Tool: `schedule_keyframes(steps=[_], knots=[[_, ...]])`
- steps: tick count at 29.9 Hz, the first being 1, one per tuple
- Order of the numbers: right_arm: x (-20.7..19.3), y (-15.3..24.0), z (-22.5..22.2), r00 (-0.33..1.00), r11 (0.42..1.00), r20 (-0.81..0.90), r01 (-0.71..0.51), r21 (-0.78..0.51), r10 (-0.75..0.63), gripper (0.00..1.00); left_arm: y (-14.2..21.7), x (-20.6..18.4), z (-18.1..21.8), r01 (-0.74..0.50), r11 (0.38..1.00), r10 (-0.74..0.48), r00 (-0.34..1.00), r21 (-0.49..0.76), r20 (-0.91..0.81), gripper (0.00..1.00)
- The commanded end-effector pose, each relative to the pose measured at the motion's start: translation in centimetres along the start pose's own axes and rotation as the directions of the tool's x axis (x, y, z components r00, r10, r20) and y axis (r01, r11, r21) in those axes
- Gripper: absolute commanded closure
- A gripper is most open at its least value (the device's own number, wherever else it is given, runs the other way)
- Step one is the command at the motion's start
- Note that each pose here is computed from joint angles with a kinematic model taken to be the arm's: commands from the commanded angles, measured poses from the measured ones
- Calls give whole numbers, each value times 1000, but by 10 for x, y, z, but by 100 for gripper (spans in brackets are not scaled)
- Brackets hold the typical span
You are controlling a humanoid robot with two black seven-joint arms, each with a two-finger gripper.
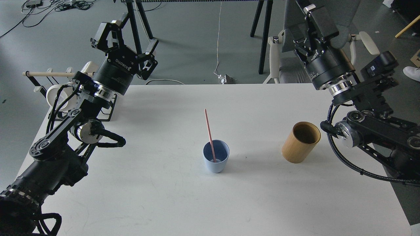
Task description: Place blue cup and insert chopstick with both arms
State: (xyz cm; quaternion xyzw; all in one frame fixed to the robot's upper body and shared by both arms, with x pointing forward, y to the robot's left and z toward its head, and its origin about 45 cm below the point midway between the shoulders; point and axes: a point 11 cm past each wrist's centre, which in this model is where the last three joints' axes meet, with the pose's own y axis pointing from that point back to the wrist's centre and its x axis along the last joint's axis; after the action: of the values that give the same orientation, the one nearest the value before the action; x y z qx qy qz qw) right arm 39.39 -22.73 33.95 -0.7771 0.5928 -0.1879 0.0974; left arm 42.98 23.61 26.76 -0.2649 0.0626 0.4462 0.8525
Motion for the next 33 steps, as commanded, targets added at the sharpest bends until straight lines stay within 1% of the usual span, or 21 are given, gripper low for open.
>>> schedule_keyframes(steps=[1,4,7,15,18,21,24,30,33], knots=[[16,-5,-7,988,991,94,-127,39,123,2,-6,-2,5,11,1000,-11,1000,-11,5,2],[7,1,2,976,988,157,-155,18,150,2,-6,1,10,9,1000,-9,1000,-12,16,2],[-6,8,10,972,990,188,-141,-6,140,2,-1,11,19,-5,1000,6,999,-12,42,2],[-21,17,28,965,989,220,-132,-61,142,1,12,26,28,-44,999,44,998,-11,48,2],[-20,18,32,948,985,273,-142,-94,163,1,11,26,29,-41,999,41,998,-10,51,2],[-22,17,33,918,987,368,-111,-116,147,1,11,27,33,-38,999,38,997,-11,62,2],[-28,16,34,888,993,451,-47,-108,91,1,11,28,34,-40,999,41,997,-14,62,2],[-27,18,44,853,994,520,86,-68,-38,1,10,27,36,-38,999,39,997,-21,60,2],[-30,18,41,812,988,573,154,-21,-114,1,12,27,35,-40,999,41,997,-17,60,2]])
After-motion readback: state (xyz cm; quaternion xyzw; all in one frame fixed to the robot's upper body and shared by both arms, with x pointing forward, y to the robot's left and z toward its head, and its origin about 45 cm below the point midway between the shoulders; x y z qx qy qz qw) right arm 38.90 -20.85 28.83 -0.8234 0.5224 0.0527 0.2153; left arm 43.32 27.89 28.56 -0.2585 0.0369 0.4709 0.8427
